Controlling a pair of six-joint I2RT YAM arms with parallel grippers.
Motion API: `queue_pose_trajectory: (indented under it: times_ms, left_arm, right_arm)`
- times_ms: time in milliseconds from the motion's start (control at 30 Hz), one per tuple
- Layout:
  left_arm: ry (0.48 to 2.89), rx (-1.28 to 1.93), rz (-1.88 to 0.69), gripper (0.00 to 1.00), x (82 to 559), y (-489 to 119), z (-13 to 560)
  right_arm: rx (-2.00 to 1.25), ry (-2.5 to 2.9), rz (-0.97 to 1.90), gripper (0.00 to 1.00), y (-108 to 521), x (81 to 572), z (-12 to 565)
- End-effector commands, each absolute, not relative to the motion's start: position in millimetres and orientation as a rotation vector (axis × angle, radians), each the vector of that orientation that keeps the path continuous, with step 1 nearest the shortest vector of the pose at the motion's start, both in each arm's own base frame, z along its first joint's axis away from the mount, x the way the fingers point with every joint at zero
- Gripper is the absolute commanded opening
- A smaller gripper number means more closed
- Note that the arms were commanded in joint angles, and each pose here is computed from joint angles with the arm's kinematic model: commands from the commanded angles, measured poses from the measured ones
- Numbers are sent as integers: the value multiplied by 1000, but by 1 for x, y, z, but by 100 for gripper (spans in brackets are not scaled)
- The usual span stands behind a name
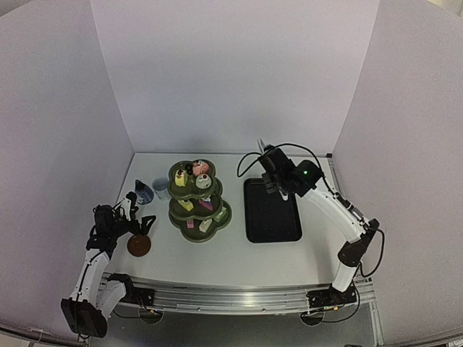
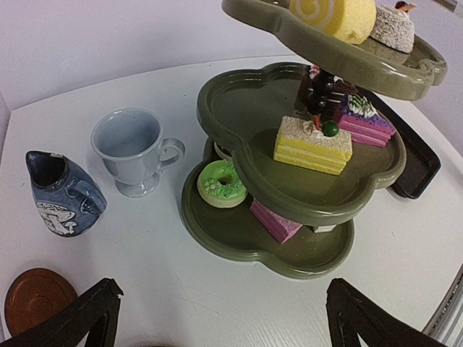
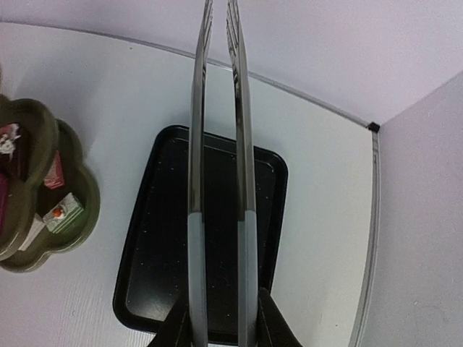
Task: Serve the afternoon tea
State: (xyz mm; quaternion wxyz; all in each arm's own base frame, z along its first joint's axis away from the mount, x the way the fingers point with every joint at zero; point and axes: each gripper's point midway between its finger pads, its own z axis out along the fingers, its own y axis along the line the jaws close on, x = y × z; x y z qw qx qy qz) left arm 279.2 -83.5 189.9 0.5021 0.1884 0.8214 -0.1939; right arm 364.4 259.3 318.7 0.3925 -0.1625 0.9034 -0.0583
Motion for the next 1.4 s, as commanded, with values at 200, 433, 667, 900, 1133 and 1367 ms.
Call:
queue_pose_trajectory:
  times_ms: [200,433,667,900,1133,1367]
  left_arm:
    - [1968,294,-452,100,290,-72,201]
    - [1976,294,-453,100,290,-72,198]
    - [1980,294,-448,100,290,-71,197]
    - [1982,297,-442,100,290,-71,196]
    - [1987,301,-440,100,290,-71,195]
    - [2013,348,-408,100,288,-70,190]
  right_arm:
    - [115,2592,188,23,208,355,176]
    - [172,2692,169,23,205,342,110]
    - [199,2757,155,23,202,329,66]
    - [185,2839,71,24,192,315,28]
    - [176,2870,15,27,187,312,13]
    - [175,2855,7,36,188,317,16]
